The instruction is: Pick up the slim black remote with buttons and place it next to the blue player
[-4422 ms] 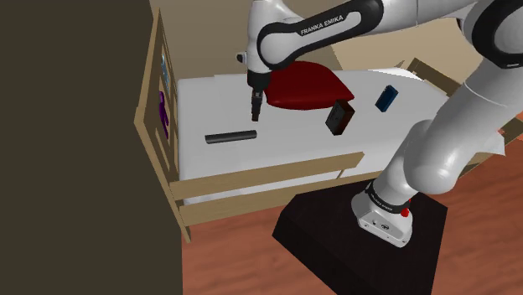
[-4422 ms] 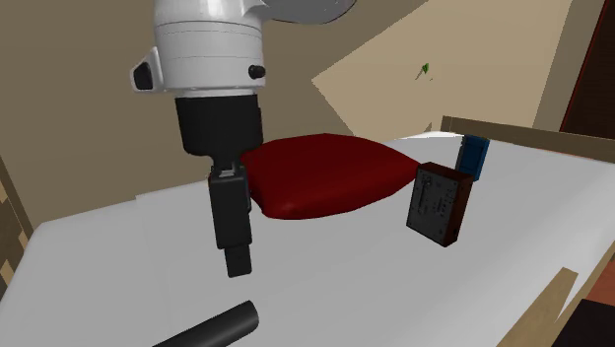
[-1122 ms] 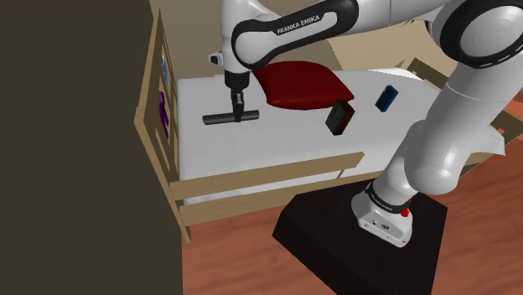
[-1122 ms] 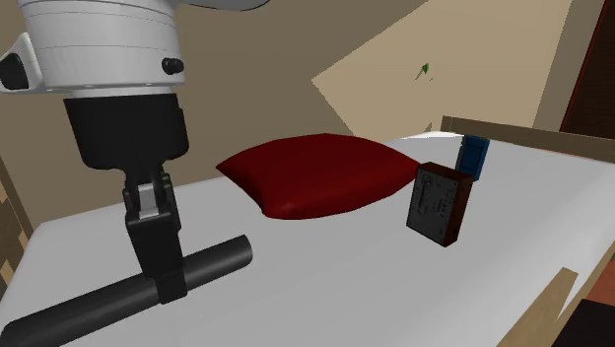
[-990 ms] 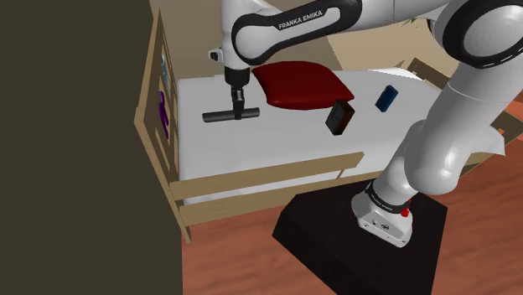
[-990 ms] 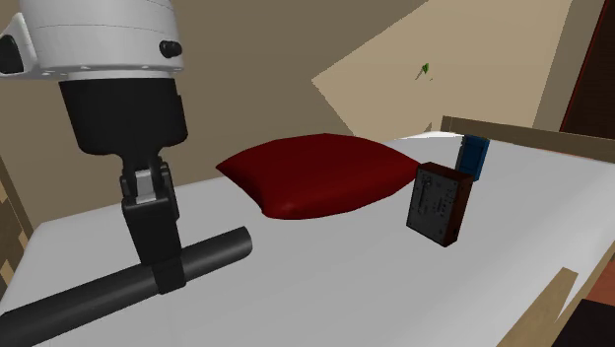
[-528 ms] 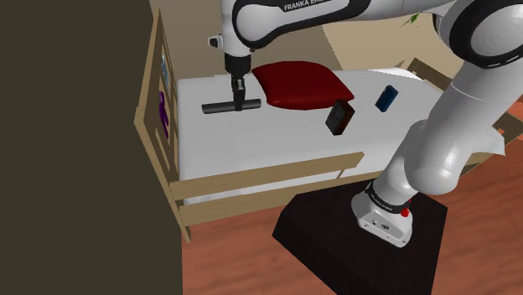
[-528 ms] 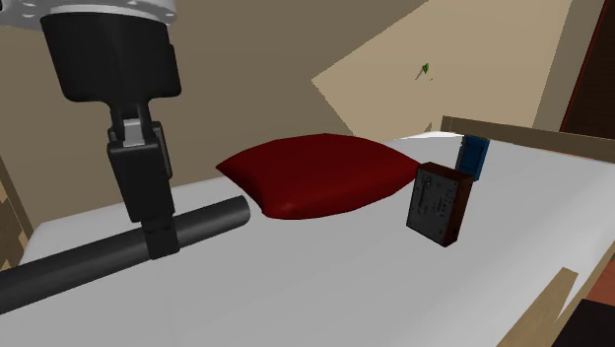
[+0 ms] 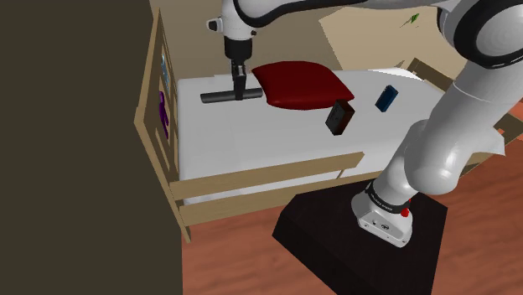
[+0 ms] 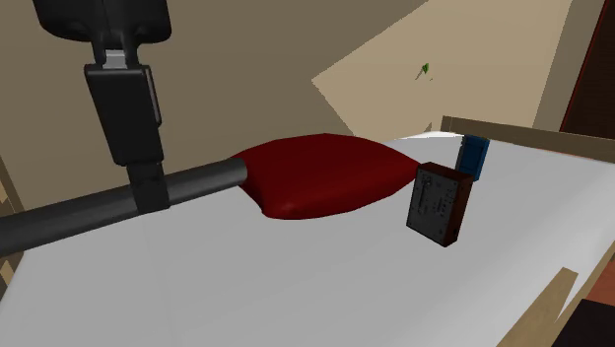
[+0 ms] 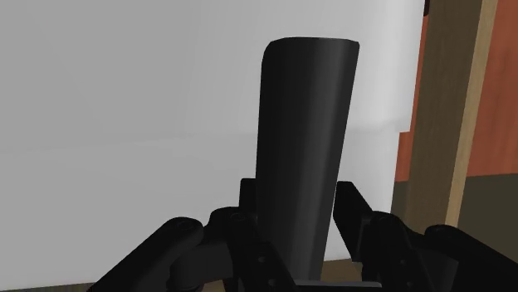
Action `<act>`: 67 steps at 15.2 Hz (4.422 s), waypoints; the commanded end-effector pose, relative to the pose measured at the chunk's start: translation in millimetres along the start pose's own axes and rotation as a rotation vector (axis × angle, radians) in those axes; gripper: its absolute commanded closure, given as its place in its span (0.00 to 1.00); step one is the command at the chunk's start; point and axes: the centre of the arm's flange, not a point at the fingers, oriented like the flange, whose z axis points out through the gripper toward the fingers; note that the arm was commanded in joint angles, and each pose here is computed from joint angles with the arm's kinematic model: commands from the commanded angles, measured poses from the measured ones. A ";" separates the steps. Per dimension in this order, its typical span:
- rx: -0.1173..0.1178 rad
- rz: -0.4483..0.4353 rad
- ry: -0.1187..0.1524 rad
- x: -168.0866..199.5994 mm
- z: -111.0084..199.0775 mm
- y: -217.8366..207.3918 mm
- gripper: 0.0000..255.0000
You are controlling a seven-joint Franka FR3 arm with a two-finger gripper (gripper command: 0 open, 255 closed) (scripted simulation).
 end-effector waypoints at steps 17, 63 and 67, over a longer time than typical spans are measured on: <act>0.000 0.000 0.000 -223.0 -5.2 22.1 1.00; 0.000 0.000 0.000 -659.0 58.7 70.0 1.00; 0.000 0.000 0.000 -658.8 79.7 71.7 1.00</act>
